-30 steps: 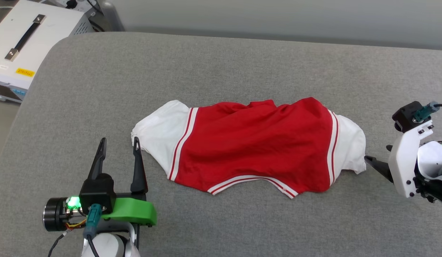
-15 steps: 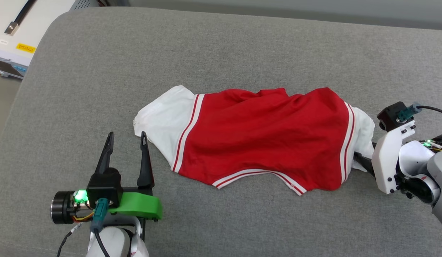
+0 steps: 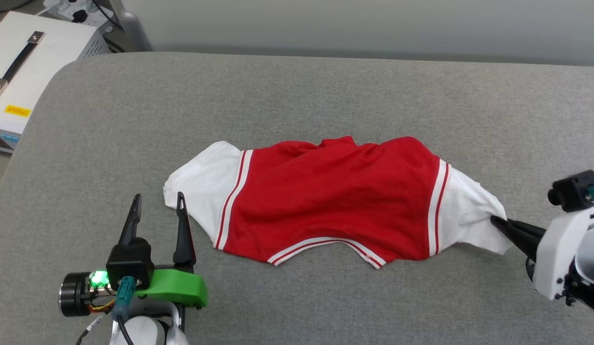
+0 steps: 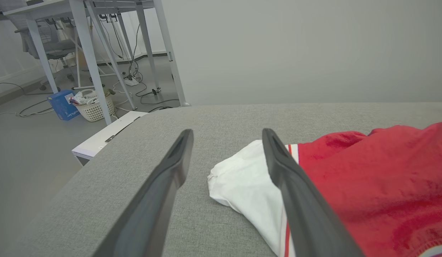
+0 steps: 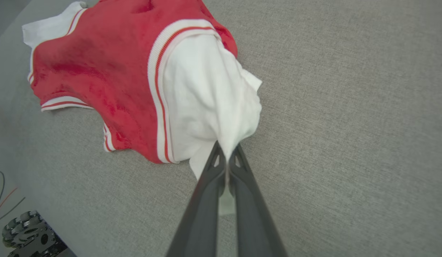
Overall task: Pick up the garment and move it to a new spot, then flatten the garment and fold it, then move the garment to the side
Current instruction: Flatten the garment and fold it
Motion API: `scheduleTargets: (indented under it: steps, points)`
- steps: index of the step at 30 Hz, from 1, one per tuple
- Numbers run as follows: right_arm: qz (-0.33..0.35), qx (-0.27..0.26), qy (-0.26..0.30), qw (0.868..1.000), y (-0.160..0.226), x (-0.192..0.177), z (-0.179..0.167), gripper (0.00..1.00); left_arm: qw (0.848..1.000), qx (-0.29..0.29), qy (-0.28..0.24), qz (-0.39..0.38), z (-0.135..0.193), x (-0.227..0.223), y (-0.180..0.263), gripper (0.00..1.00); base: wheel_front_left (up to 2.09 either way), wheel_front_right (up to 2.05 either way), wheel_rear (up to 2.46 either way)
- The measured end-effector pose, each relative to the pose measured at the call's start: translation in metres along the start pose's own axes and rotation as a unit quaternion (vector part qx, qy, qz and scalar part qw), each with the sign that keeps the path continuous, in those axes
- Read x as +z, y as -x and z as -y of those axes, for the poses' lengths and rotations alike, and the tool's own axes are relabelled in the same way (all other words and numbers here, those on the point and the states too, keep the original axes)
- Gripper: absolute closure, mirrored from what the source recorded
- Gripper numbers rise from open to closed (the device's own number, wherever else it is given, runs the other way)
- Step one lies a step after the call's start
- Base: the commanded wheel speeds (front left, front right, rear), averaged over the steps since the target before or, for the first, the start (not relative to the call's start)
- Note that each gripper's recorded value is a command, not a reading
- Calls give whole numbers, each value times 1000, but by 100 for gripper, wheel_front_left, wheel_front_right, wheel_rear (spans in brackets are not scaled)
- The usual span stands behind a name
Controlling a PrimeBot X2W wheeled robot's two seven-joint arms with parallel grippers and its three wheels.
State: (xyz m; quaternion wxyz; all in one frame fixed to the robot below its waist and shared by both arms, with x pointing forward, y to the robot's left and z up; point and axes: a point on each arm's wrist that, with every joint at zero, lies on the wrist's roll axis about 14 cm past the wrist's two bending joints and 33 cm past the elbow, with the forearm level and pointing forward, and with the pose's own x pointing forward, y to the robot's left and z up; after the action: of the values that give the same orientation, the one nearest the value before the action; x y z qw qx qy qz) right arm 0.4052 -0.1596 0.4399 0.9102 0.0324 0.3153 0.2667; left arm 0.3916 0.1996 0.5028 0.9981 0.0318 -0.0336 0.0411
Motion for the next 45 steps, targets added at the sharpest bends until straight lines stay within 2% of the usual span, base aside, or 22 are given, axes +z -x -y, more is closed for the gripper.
scheduleTargets:
  steps: [3,7,13,21,26,28,32,33,34,40,45]
  points:
    - [8,-16,-21,1000,25,-7,10,100,1000,-8,0,5,6,3,-1,0,0,0,0]
    - [7,-63,-36,997,53,-13,39,100,1000,-17,0,5,11,2,-1,0,0,0,0]
    - [-9,-115,-38,993,64,-7,75,100,1000,-21,-1,-5,13,-6,-3,0,0,0,0]
    - [-33,-144,-12,989,14,17,101,100,999,-21,-2,-25,15,-22,-13,0,0,0,0]
    - [-94,-155,-1,984,-27,-8,106,100,999,-16,-3,-32,12,-29,-21,0,0,0,0]
    - [-114,-157,-16,981,-40,-25,107,100,999,-12,-5,-39,10,-34,-22,0,0,0,0]
    - [-99,-164,-16,981,-51,-23,111,100,999,-8,-6,-44,6,-38,-22,0,0,0,0]
    - [-88,-166,-14,982,-51,-21,111,74,999,-6,-7,-45,4,-38,-21,0,0,0,0]
    - [-71,-167,-11,983,-51,-17,111,0,999,-4,-8,-44,3,-37,-21,0,0,0,0]
    - [37,-173,10,984,-37,12,106,0,1000,-7,-19,-22,-9,-21,-22,0,0,0,0]
    - [133,-186,45,972,-6,41,105,0,999,-36,-36,-3,-13,-7,-28,0,0,0,0]
